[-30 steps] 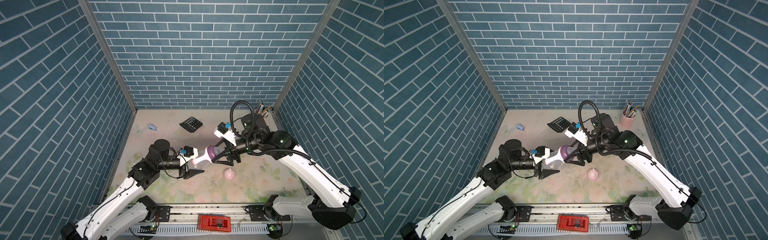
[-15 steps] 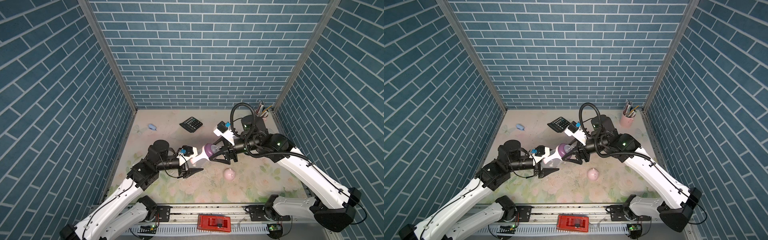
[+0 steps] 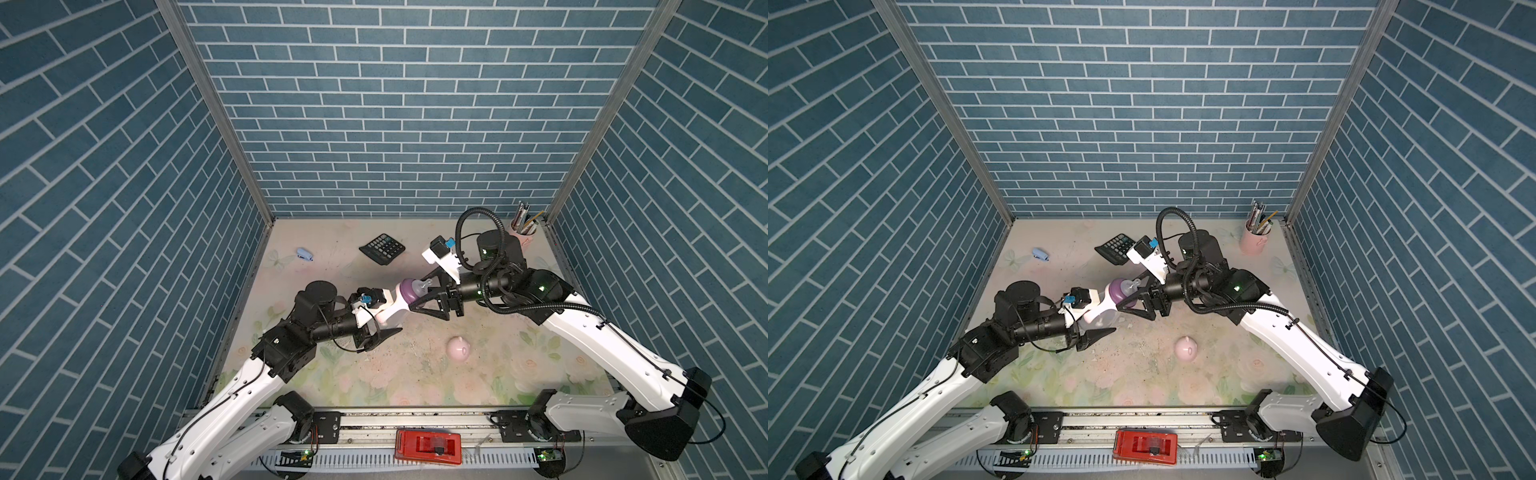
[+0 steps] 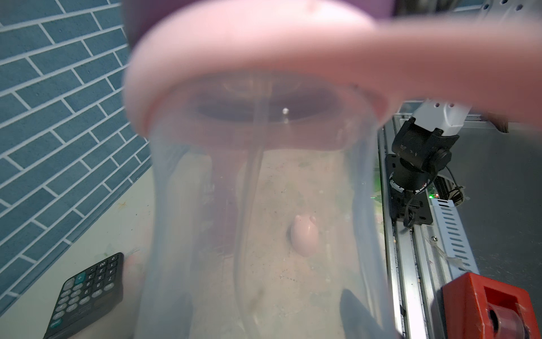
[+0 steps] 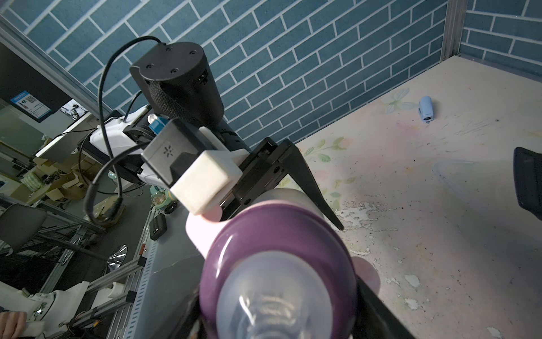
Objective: Assemble the baby bottles
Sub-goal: Screw the nipple onto the baby bottle.
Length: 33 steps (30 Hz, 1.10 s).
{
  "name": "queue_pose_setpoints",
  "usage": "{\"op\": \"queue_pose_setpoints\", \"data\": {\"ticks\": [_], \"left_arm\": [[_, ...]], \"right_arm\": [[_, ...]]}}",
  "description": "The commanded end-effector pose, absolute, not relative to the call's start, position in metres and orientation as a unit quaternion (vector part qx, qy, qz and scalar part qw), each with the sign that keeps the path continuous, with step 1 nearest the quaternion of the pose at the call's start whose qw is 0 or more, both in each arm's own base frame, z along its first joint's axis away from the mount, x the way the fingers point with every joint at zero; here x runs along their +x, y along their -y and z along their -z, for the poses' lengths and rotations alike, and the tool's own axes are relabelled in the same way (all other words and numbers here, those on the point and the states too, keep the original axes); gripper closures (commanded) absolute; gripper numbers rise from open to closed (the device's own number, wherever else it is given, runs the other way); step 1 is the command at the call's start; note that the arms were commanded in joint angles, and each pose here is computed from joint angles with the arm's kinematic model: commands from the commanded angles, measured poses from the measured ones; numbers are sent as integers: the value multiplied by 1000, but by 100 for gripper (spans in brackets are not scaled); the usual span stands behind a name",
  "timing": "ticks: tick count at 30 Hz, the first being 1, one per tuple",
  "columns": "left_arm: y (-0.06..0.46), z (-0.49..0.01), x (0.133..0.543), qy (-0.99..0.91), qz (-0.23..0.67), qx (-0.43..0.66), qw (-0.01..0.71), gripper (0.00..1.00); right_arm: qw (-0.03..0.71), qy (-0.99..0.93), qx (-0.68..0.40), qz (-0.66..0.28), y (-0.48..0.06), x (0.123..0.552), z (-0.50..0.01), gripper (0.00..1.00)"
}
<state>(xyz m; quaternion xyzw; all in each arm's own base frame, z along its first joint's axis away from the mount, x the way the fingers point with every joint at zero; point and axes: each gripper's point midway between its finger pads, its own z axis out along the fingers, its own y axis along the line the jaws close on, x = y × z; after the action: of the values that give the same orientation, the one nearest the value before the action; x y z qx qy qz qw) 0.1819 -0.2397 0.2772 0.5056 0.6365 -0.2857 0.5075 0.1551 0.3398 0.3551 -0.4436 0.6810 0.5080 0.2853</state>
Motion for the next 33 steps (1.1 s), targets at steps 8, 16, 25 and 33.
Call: {"op": "queue_pose_setpoints", "data": {"ticks": [8, 16, 25, 33], "left_arm": [[234, -284, 202, -617, 206, 507, 566, 93], [226, -281, 212, -621, 162, 495, 585, 92], [233, -285, 205, -609, 196, 492, 590, 93], [257, -303, 175, -580, 324, 508, 549, 94]], "right_arm": [[315, -723, -271, -552, -359, 208, -364, 70], [309, -747, -214, -548, -364, 228, -355, 80], [321, -718, -292, -545, -356, 203, -359, 19], [446, -643, -432, -448, -307, 166, -364, 1]]}}
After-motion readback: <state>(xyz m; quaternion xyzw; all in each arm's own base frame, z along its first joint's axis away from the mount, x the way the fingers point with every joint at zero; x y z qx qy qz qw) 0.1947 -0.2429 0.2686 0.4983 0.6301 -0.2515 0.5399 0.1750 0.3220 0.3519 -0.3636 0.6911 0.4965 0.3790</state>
